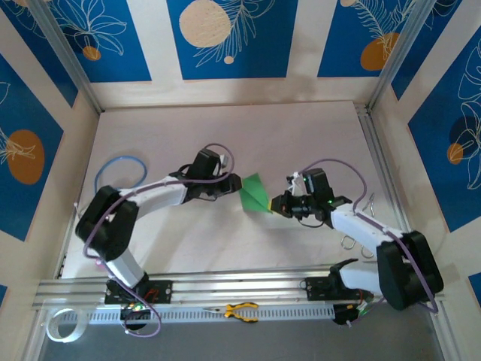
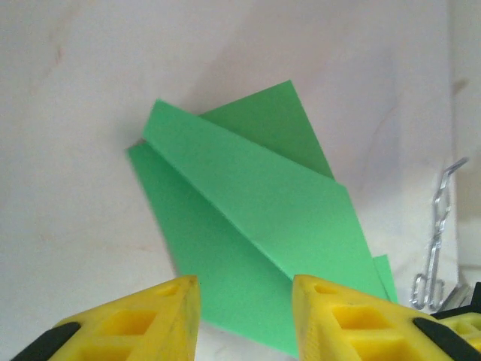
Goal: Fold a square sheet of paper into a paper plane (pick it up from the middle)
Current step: Turn over the paper at the center of the table, then fold the wing for the fifth time at the center of the table.
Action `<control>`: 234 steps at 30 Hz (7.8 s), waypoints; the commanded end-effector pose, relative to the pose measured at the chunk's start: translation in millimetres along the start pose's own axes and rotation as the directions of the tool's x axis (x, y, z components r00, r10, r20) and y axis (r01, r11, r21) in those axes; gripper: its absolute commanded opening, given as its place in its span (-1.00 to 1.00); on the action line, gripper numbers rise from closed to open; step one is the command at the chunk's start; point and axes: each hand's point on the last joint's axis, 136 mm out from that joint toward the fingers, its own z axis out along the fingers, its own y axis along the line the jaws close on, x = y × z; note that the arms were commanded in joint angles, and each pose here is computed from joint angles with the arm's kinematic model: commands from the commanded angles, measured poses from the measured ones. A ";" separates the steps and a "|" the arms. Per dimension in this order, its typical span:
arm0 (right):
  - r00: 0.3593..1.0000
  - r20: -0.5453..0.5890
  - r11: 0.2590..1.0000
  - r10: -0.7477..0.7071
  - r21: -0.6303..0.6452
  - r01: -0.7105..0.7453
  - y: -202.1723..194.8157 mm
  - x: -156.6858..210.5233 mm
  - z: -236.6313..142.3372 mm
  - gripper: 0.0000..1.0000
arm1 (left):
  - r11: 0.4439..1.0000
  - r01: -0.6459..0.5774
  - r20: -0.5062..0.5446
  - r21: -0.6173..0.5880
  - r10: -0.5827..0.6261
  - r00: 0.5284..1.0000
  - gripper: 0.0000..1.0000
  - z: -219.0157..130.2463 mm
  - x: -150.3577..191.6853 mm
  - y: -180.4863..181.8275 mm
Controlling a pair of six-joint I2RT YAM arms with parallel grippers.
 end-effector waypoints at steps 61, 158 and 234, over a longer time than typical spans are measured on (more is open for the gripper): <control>0.969 -0.233 0.993 -0.086 0.061 0.103 23.4 -8.2 92.6 -0.89 | 0.977 0.161 0.160 -0.141 -0.138 0.977 -0.12 -66.7 -5.3 72.2; 0.961 -0.267 0.993 0.072 -0.071 -0.094 -22.1 -33.2 84.4 -0.86 | 0.986 0.163 -0.219 -0.038 -0.167 0.961 -0.79 58.6 51.3 66.4; 0.971 -0.159 0.979 0.176 -0.077 -0.190 -20.8 -22.0 76.6 -0.57 | 0.981 0.190 -0.314 0.041 -0.168 0.935 -0.85 69.4 76.0 50.2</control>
